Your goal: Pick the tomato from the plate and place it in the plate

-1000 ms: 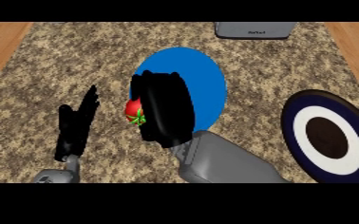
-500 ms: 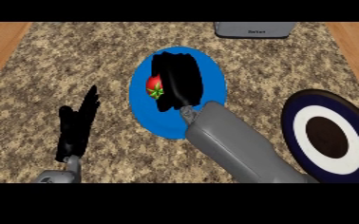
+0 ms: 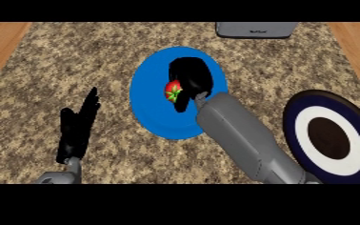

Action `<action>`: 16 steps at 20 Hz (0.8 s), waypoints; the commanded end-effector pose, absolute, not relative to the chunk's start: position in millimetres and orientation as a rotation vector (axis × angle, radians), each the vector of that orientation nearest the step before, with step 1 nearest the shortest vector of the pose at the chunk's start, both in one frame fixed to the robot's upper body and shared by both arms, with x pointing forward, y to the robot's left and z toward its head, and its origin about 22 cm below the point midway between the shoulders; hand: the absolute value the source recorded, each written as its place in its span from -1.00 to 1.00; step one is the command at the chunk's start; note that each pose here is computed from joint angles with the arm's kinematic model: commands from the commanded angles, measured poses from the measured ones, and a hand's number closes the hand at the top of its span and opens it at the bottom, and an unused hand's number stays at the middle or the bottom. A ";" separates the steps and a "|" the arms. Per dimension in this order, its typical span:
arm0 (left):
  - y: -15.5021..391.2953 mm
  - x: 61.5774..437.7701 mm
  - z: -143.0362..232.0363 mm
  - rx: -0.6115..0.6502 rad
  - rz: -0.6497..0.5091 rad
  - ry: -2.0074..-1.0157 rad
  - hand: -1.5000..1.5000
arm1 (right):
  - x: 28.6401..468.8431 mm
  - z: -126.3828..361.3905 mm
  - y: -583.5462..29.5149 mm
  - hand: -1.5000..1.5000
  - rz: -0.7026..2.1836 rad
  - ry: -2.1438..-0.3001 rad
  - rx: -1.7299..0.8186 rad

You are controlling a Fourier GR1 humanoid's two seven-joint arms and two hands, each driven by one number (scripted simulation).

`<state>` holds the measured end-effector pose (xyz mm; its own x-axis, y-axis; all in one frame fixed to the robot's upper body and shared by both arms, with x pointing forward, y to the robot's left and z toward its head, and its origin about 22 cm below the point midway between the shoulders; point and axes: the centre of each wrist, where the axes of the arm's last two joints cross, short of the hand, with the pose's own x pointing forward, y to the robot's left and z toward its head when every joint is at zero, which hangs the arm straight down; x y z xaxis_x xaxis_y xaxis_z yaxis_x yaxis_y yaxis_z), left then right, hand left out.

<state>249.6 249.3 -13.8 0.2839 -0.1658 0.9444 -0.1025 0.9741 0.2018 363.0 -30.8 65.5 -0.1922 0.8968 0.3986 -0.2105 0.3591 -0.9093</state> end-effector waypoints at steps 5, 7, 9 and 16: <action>229.5 254.2 -13.7 0.237 -0.042 -1.295 0.00 | 385.2 44.1 -52.8 -1.00 1.267 -1.340 -0.482; 244.2 253.3 -11.8 0.231 -0.038 -1.307 0.00 | 382.4 53.2 -50.0 -1.00 1.229 -1.430 -0.399; 247.5 249.4 -2.6 0.214 -0.031 -1.281 0.00 | 381.7 59.4 -60.1 -1.00 1.124 -1.555 -0.331; 236.8 256.2 -6.4 0.247 -0.039 -1.279 0.00 | 376.1 51.8 -94.0 -1.00 0.578 -1.727 -0.037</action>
